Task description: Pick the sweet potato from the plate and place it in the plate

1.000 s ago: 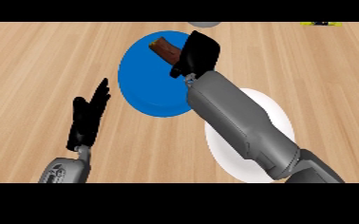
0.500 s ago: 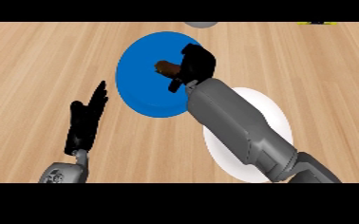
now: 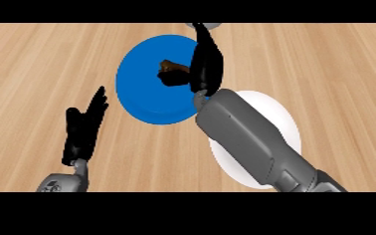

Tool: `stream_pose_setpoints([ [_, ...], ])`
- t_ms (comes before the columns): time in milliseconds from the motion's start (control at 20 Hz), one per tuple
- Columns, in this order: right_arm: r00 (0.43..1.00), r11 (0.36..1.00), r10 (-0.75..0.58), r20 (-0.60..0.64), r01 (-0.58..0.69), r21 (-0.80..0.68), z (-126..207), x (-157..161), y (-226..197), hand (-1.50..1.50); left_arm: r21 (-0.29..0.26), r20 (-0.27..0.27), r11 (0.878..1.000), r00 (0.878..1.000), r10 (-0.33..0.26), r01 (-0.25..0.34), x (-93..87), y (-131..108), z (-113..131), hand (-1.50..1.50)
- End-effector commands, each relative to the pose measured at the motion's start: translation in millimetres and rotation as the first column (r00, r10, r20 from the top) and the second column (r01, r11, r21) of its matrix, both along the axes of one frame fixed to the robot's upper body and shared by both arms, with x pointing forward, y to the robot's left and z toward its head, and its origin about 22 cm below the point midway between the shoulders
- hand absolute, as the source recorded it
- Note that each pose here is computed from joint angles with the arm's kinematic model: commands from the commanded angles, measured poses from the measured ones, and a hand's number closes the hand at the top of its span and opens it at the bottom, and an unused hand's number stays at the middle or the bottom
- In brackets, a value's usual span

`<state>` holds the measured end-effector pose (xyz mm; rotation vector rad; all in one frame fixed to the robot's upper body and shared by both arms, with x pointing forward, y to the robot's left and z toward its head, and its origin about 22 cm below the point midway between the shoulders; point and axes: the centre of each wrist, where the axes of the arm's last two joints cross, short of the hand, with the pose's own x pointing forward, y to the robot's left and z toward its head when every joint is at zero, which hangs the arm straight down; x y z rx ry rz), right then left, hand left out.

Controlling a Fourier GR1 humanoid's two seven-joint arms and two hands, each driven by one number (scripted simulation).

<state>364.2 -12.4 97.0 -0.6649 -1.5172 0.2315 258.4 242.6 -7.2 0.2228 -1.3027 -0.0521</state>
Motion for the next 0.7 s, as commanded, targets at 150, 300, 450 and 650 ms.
stream_pose_setpoints([
  [150,0.997,0.971,-0.007,0.08,-0.012,0.239,-19,-31,-8,-1.5,0.001,-0.006,1.0,1.0,0.022,-0.022,-5.6,1,0,0.0],
  [300,0.994,0.97,0.017,0.105,-0.042,0.24,-30,-31,-9,-1.5,0.014,-0.009,1.0,1.0,0.007,-0.007,-12.7,7,9,0.0],
  [450,0.989,0.97,0.04,0.141,-0.073,0.234,-35,-20,-21,-1.5,-0.008,-0.007,1.0,1.0,0.028,-0.028,-5.0,15,-6,0.0],
  [650,0.987,0.973,0.075,0.142,-0.103,0.206,-44,-34,0,-1.5,0.001,-0.007,1.0,1.0,0.014,-0.014,-1.7,3,8,0.0],
])
